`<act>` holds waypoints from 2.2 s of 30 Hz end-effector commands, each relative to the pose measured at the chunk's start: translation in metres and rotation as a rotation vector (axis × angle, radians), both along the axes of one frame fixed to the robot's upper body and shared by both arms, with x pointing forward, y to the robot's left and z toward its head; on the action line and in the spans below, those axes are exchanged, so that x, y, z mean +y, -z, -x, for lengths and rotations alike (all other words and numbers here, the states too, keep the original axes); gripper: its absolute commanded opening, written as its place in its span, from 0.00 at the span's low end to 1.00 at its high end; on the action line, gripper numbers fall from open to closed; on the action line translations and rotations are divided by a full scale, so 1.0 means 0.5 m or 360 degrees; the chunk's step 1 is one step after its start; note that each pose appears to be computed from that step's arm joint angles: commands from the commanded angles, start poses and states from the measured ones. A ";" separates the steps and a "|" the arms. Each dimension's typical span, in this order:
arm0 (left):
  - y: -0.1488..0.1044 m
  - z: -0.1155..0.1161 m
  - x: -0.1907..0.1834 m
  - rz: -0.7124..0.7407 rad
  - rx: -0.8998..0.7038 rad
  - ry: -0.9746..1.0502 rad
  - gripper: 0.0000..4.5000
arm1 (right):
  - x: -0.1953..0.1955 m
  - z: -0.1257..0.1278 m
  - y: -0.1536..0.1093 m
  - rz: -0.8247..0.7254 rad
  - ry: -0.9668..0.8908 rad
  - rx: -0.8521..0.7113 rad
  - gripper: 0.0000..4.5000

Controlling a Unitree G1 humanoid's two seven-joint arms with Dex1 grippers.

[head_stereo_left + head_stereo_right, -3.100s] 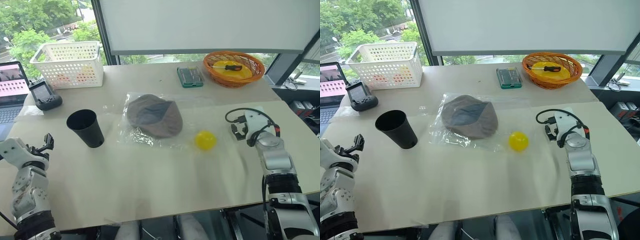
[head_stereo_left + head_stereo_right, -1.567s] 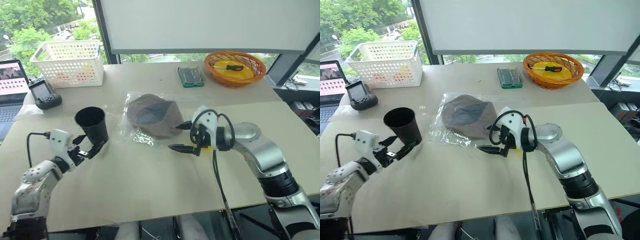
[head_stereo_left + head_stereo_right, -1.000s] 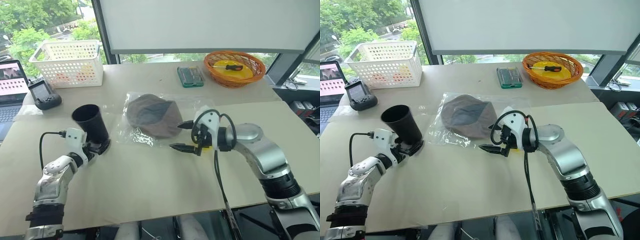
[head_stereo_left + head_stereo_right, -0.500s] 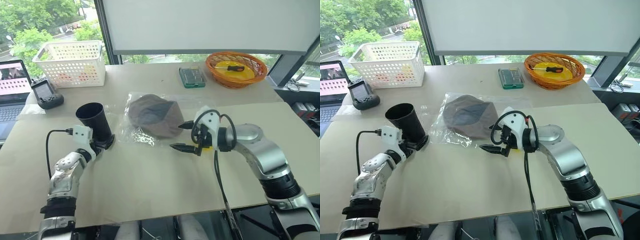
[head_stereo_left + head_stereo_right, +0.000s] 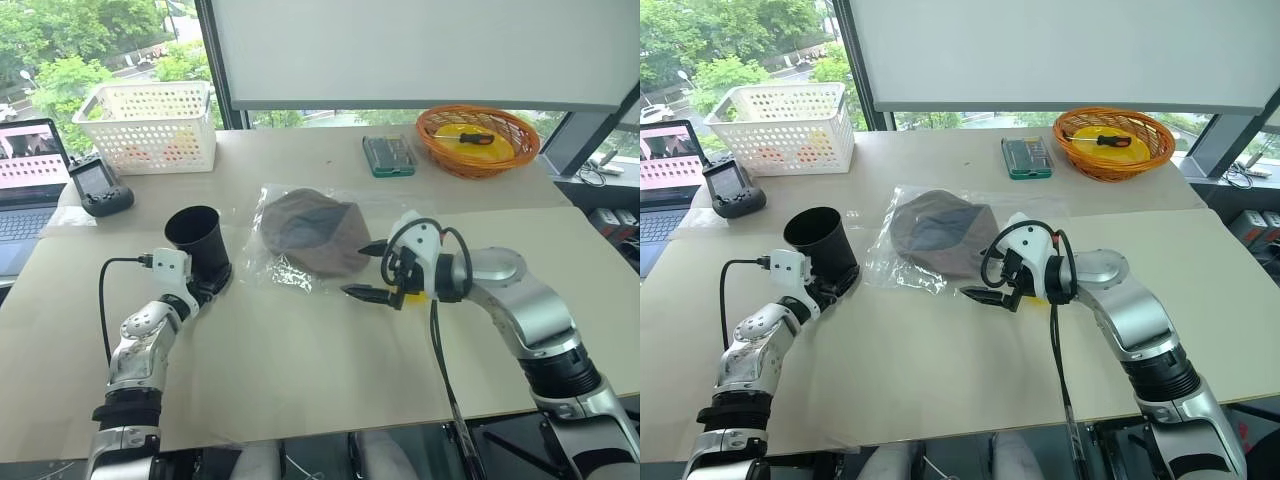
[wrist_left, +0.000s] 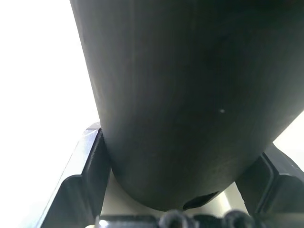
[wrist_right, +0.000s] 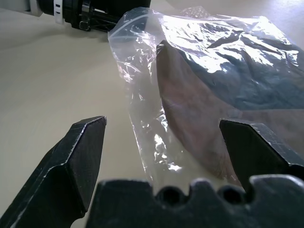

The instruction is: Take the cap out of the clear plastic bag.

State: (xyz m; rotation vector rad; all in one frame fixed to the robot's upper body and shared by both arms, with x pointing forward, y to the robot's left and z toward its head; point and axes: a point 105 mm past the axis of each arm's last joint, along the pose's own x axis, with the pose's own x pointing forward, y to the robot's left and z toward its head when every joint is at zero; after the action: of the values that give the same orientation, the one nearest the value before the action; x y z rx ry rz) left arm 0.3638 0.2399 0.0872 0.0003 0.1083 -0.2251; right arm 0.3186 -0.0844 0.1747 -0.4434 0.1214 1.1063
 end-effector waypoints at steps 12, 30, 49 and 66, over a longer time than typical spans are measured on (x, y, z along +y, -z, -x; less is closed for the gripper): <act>-0.165 -0.081 0.009 0.0151 -0.0219 -0.0203 0.69 | -0.002 -0.007 -0.013 -0.0019 0.0040 -0.0066 1.00; -0.181 -0.213 0.057 -0.0081 -0.0023 -0.0669 0.69 | -0.021 0.009 0.000 -0.0067 0.0190 -0.0050 1.00; -0.116 -0.198 0.063 0.0087 0.0085 -0.0701 1.00 | -0.034 0.014 -0.016 -0.0061 0.0263 -0.0071 1.00; -0.092 -0.171 0.091 0.0008 -0.0024 -0.0588 1.00 | -0.028 0.001 -0.023 -0.0053 0.0179 -0.0055 1.00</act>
State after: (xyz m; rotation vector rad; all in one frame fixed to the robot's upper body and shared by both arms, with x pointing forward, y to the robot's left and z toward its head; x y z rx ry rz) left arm 0.4466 0.2843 0.1155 -0.0342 0.1603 0.1548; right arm 0.3179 -0.0990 0.1703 -0.3936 0.1638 0.9821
